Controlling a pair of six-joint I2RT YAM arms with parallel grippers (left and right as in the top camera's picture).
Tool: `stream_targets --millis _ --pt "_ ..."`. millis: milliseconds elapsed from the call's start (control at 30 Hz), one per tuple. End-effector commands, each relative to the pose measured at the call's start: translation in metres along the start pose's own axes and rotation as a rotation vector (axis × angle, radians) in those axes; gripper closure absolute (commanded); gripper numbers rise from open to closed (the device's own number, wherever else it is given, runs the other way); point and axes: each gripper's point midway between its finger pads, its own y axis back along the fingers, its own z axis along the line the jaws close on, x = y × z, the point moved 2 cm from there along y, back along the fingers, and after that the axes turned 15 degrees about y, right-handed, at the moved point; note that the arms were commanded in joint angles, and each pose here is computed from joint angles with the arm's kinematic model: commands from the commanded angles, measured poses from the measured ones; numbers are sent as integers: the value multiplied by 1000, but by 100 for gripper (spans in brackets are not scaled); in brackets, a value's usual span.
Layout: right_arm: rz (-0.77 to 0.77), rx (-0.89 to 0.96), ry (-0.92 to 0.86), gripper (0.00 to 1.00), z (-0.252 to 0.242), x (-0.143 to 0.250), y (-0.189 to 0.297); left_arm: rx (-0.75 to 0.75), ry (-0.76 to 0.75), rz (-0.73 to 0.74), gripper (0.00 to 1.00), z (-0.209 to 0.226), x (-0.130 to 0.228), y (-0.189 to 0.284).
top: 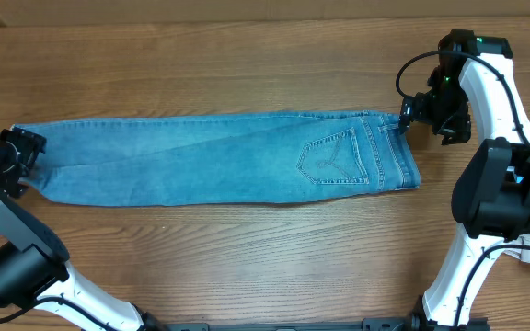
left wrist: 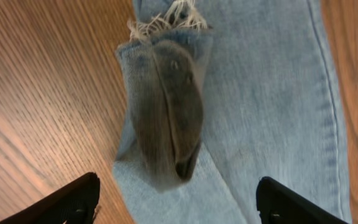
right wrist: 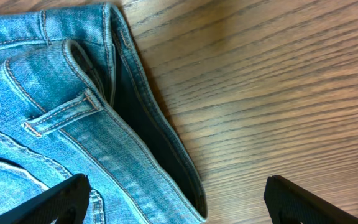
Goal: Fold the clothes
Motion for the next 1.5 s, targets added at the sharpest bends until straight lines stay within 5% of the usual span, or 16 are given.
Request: stream_targets --millis 0,100,133,167,200,400,500,600,967,1033,1067,1100,1133,1167,1233,1467 --pt "-16 -4 1 7 0 0 5 -31 78 -12 21 7 9 -21" --pt "-16 -4 1 6 0 0 5 -37 76 -5 22 8 11 -28" --pt "-16 -4 1 7 0 0 5 -33 76 -8 34 7 10 -28" --pt "-16 -4 1 7 0 0 5 -21 76 -17 76 4 8 -28" --pt "-15 -4 1 7 0 0 5 -10 75 -24 96 2 6 -28" --pt "-12 -5 1 7 0 1 5 0 80 -47 96 3 6 -1" --pt "-12 -5 1 7 0 1 5 110 317 -242 96 -1 -13 71" --pt "-12 -5 1 7 0 1 5 192 398 -311 96 -8 -15 101" --pt "-19 -4 1 7 0 -1 5 1 417 -342 96 91 48 191" --pt "-25 -3 1 7 0 -2 5 8 485 -364 96 89 42 188" --pt "-28 -3 1 7 0 -3 5 99 573 -516 96 67 4 178" --pt "-26 -4 1 7 0 -2 5 217 530 -562 70 27 -29 152" --pt "-17 -4 1 7 0 0 5 302 340 -424 17 -14 -36 120" --pt "-2 -6 1 7 0 3 5 347 273 -213 0 -36 -24 89" --pt "10 -7 1 7 0 6 5 212 267 -55 0 -31 -11 39" --pt "3 -6 0 7 0 4 5 -97 140 -227 0 26 -21 45"
